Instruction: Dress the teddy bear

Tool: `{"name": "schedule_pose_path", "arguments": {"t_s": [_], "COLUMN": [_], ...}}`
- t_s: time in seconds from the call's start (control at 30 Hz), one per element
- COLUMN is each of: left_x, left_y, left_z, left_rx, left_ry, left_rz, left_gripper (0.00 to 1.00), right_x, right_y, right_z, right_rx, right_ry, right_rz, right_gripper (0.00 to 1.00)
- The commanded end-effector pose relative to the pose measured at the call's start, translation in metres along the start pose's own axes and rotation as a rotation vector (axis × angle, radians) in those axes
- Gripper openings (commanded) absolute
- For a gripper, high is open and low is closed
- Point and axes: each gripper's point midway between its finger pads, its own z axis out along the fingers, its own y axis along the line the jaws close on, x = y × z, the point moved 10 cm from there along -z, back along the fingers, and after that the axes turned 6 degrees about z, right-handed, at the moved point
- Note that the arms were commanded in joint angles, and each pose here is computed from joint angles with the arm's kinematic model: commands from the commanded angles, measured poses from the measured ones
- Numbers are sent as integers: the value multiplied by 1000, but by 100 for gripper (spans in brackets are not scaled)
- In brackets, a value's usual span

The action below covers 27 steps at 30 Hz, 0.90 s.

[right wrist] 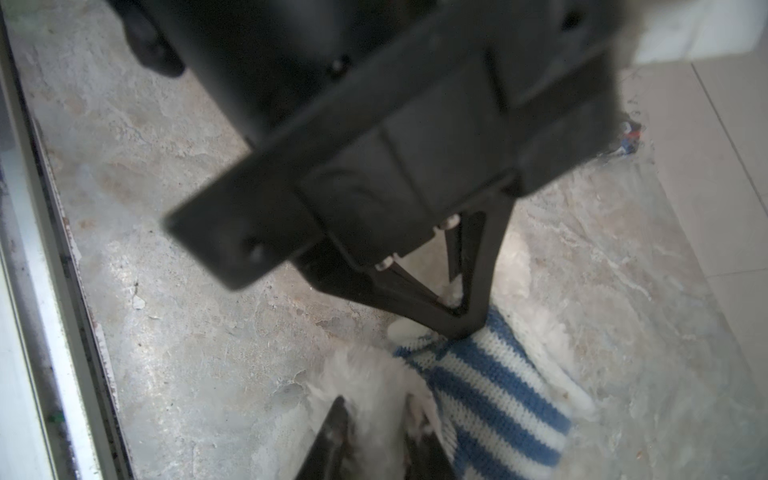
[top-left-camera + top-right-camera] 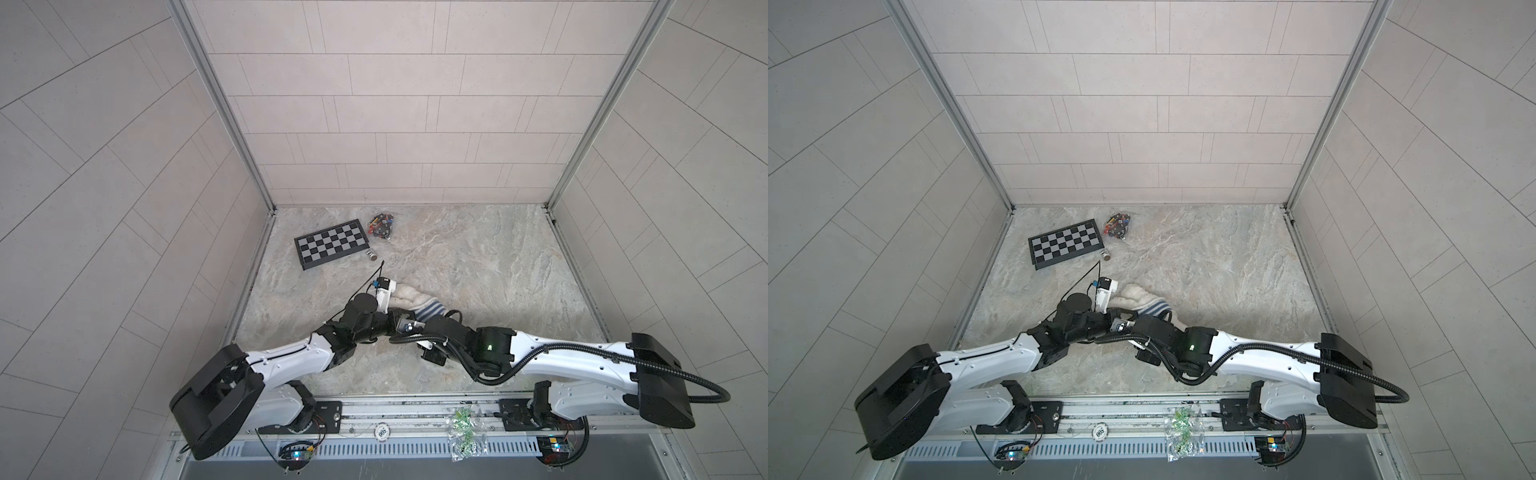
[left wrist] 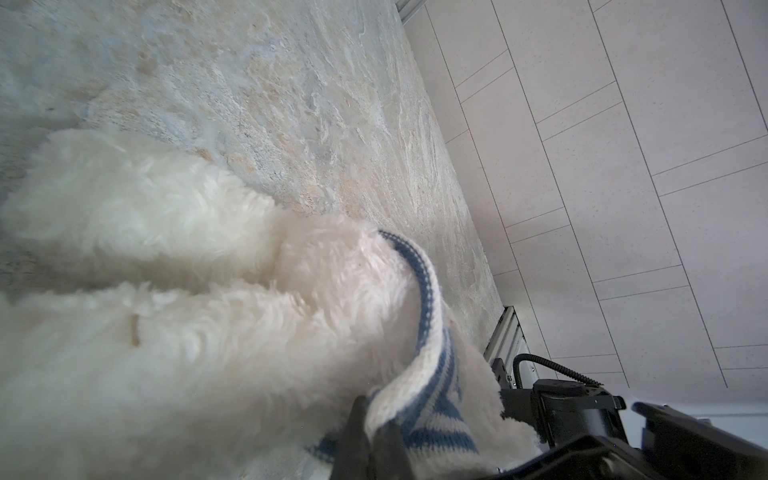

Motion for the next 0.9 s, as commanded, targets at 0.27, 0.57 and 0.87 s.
{"name": "schedule_pose_path", "arguments": {"t_s": [0.27,0.57,0.87], "left_x": [-2,9,12], "left_y": [-1,8,10], "left_z": [-14,-28,-34], "left_rx": [-41,-111,-140], "left_ry": [-12,4,18], "left_rz": [36,56,74], "left_gripper": [0,0,0], "right_x": [-8,17,46], "right_y": [-36,-77,-86], "right_z": [-54,-70,-39], "right_rx": [105,74,123], "right_ry": [-245,-392,-287], "right_rz": [232,622,790], "right_gripper": [0,0,1]}}
